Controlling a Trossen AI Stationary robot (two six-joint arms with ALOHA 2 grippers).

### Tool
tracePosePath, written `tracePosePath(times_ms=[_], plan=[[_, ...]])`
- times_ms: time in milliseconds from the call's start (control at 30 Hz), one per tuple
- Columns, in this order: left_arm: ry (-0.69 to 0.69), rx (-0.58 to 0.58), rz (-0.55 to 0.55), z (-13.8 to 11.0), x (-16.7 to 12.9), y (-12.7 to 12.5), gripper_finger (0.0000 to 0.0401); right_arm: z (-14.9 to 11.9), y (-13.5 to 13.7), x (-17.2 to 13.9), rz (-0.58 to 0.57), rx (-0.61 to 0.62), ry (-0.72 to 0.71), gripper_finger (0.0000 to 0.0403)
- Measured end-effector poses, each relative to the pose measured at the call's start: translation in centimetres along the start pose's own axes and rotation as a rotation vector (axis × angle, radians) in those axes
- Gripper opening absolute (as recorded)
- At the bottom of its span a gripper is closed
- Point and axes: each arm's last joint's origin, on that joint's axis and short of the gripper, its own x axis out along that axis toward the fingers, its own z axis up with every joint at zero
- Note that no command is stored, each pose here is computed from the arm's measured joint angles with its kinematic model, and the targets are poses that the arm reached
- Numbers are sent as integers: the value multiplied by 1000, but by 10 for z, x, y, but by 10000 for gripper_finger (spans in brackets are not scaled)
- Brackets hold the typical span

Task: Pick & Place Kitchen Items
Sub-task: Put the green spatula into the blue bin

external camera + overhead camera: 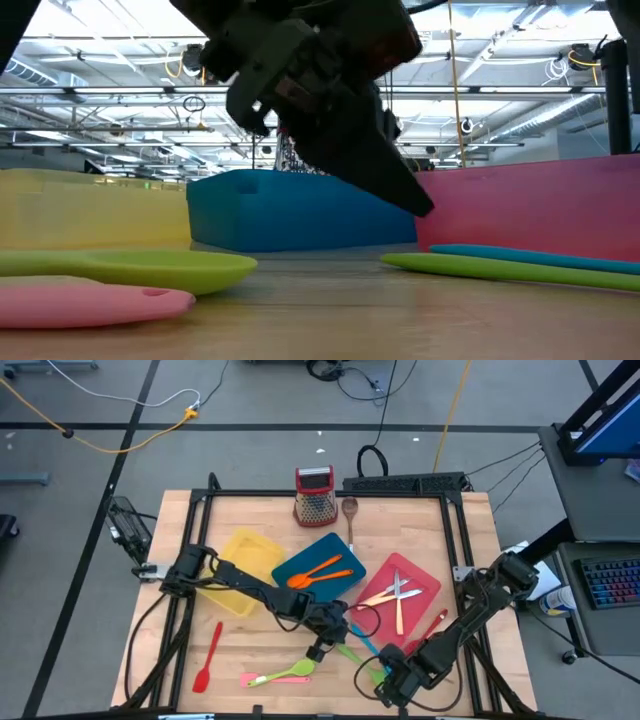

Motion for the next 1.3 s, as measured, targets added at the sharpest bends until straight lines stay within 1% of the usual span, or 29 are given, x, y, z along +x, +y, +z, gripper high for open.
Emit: tracePosePath(times_ms=[100, 200, 267, 367, 467, 600, 667, 800, 933, 1000, 1100, 1233, 1300], plan=[[15, 5, -9, -5, 6, -4, 3, -4, -7, 12, 44, 102, -23, 115], [30, 16, -18, -11, 15, -7, 8, -8, -16, 26, 117, 144, -25, 126], [28, 10, -18, -11, 17, -9, 5, -11, -23, 33, 139, 195, -9, 128], [29, 2, -17, -11, 18, -8, 4, -17, -30, 39, 155, 242, 3, 123], [32, -5, -16, -12, 18, -8, 8, -23, -35, 41, 174, 281, -52, 117], [45, -8, -17, -13, 18, -9, 3, -28, -37, 42, 249, 271, -193, 115], [49, -9, -16, -13, 18, -9, 7, -28, -37, 42, 263, 280, -221, 115], [51, -13, -15, -14, 18, -9, 3, -25, -36, 45, 260, 296, -217, 114], [58, -20, -15, -15, 18, -9, 7, -23, -33, 51, 287, 302, -221, 114], [58, -29, -15, -15, 18, -9, 7, -24, -31, 53, 302, 283, -214, 114], [59, -36, -10, -15, 18, -9, 3, -24, -29, 56, 347, 235, -206, 114], [64, -61, 26, -15, 19, -8, 8, -22, -32, 61, 451, 218, -199, 114], [64, -63, 29, -15, 19, -8, 4, -20, -35, 63, 492, 209, -201, 114]])
